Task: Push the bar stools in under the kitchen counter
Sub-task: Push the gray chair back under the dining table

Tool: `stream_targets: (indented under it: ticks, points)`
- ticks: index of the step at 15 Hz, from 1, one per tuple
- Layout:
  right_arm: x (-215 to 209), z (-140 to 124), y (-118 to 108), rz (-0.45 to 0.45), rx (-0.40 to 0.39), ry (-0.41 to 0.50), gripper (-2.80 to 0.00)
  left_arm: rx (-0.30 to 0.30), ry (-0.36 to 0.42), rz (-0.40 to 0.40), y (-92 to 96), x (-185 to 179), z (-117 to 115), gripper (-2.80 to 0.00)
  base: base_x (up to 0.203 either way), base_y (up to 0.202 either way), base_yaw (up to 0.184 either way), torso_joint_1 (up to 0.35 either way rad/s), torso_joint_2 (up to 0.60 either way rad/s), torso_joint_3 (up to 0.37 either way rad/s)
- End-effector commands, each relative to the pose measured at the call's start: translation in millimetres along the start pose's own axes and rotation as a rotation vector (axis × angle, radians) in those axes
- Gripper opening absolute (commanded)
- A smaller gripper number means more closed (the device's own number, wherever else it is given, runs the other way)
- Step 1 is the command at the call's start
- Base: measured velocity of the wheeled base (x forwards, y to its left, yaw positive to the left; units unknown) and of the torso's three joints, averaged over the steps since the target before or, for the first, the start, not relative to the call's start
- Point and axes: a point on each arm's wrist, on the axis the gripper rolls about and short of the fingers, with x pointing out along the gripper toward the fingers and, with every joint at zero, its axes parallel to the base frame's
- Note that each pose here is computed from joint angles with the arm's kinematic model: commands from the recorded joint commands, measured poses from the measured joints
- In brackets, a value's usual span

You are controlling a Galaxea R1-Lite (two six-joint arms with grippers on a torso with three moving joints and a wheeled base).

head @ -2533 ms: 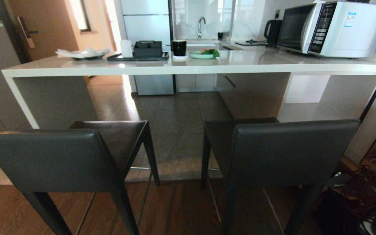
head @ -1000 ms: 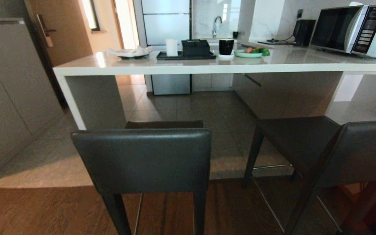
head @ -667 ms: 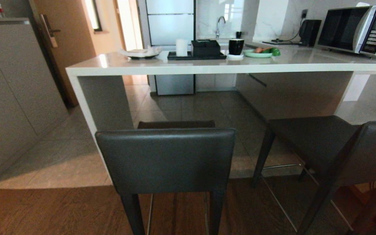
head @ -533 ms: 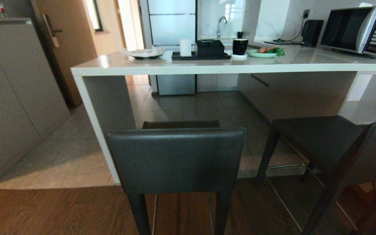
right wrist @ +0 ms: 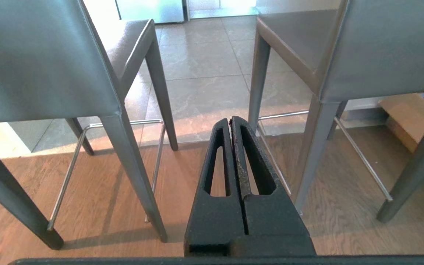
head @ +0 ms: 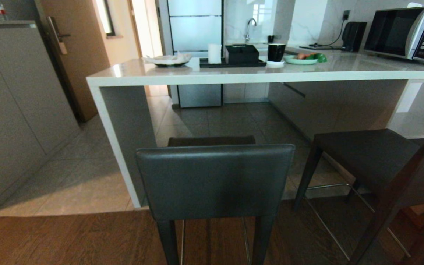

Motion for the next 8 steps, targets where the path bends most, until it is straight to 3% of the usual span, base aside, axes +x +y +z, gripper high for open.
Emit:
stream_targets:
  ticks: [1, 8]
  points:
    - [0.2, -0.4, 0.0, 0.001, -0.001, 0.003, -2.80, 0.000, 0.002, -0.001, 0.0, 0.1, -0.4, -2.80, 0.000, 0.000, 0.000, 0.000, 0.00, 0.000]
    - [0.2, -0.4, 0.0, 0.001, -0.001, 0.003, -2.80, 0.000, 0.003, -0.001, 0.1, 0.2, -0.4, -2.80, 0.013, 0.000, 0.000, 0.000, 0.00, 0.001]
